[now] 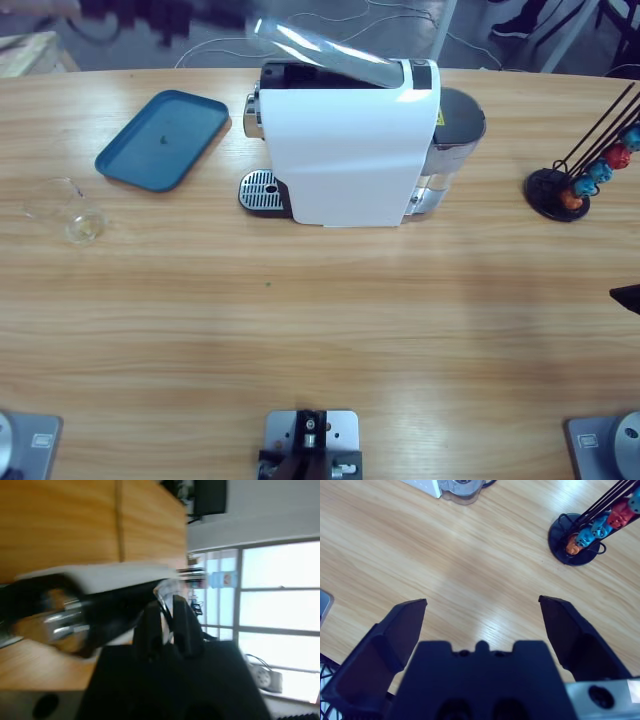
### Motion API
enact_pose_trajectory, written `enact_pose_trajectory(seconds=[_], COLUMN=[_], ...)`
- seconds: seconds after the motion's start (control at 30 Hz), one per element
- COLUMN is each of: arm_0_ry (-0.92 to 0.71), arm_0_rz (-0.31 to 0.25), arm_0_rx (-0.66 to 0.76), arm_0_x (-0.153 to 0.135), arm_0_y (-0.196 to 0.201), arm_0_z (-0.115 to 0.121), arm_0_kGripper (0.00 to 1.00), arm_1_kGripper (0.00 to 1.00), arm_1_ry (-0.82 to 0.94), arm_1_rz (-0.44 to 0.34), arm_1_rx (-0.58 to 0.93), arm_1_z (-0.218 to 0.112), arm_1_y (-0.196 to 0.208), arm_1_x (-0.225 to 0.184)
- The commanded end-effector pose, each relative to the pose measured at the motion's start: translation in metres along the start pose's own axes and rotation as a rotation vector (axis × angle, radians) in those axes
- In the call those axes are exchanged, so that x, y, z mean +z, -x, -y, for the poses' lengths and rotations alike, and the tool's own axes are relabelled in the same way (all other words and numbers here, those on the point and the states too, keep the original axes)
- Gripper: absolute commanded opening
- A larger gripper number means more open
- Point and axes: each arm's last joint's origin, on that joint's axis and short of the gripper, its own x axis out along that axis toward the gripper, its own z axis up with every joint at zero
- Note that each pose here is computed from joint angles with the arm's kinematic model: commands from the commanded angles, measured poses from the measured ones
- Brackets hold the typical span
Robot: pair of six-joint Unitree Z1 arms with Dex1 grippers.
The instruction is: Pour coffee
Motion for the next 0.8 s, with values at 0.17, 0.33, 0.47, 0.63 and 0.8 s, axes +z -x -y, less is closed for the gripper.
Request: enact_pose_trajectory(seconds=[0.17, 0.33, 0.47, 0.63, 0.8], arm_0_ry=[-0.585, -0.968, -1.02, -1.005, -0.989], arm_0_rz=[0.052, 0.05, 0.035, 0.025, 0.036], arm_0_rx=[-0.105, 0.332, 0.595, 0.589, 0.581], arm_0_x=[-0.042, -0.116, -0.144, -0.158, -0.157], arm_0_y=[0.032, 0.098, 0.122, 0.135, 0.131], arm_0_z=[0.071, 0.034, -0.009, -0.021, -0.019], arm_0_kGripper=[0.987, 0.987, 0.988, 0.991, 0.991], arm_1_kGripper=[0.991, 0.923, 0.768, 0.665, 0.549], arm_1_ry=[-0.207, -0.407, -0.437, -0.475, -0.474], arm_1_rz=[0.181, 0.202, 0.23, 0.248, 0.233], arm_1_rx=[-0.188, -0.35, -0.338, -0.321, -0.318], arm_1_z=[0.022, 0.049, 0.064, 0.083, 0.095], arm_1_y=[0.017, 0.0, -0.035, -0.063, -0.085], arm_1_x=[0.003, 0.01, 0.02, 0.04, 0.057])
